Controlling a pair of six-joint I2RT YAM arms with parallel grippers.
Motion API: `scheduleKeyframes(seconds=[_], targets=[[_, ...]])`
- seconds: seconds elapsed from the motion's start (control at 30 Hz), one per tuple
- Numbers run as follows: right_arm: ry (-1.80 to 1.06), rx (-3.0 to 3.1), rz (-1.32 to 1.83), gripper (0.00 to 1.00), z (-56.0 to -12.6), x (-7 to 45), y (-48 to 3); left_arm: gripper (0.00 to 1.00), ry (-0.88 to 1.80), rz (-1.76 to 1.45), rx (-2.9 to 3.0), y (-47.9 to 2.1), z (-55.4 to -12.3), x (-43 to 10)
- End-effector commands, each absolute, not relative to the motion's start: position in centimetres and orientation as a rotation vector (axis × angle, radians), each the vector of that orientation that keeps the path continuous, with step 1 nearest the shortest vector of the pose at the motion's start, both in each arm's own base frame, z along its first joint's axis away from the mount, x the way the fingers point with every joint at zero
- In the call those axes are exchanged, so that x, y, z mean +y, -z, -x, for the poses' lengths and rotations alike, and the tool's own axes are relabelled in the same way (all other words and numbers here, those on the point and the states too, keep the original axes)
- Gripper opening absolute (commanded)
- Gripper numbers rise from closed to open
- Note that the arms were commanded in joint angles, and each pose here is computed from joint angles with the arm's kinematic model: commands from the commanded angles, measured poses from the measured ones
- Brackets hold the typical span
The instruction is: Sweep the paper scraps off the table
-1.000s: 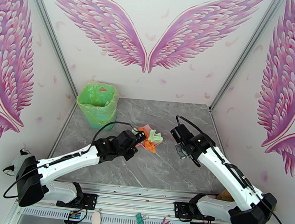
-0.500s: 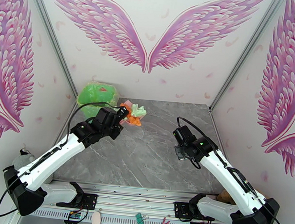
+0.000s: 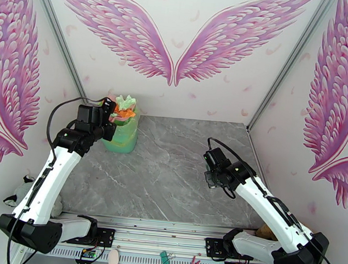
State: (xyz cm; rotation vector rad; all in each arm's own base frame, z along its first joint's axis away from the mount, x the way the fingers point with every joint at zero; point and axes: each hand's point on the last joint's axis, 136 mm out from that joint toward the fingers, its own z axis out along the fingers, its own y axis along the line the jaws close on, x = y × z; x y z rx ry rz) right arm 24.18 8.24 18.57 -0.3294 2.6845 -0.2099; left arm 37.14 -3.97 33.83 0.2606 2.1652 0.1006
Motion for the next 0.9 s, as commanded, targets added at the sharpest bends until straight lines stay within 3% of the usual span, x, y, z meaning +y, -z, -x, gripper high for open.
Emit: scheduleKeyframes(seconds=[0.0, 0.47, 0.87], targets=[[0.201, 2.681, 0.340, 0.00, -24.6, 8.5, -18.3, 0.00, -0.021, -0.223, 2.195, -33.6, -37.9, -3.6], [0.227, 2.673, 0.367, 0.00, -24.5, 8.2, -18.2, 0.00, -0.324, -0.021, 2.295, -32.3, -40.0, 4.5], [0.215, 2.675, 0.375, 0.00, -24.5, 8.4, -18.1, 0.00, -0.469, -0.059, 2.283, -32.5, -40.0, 4.8]])
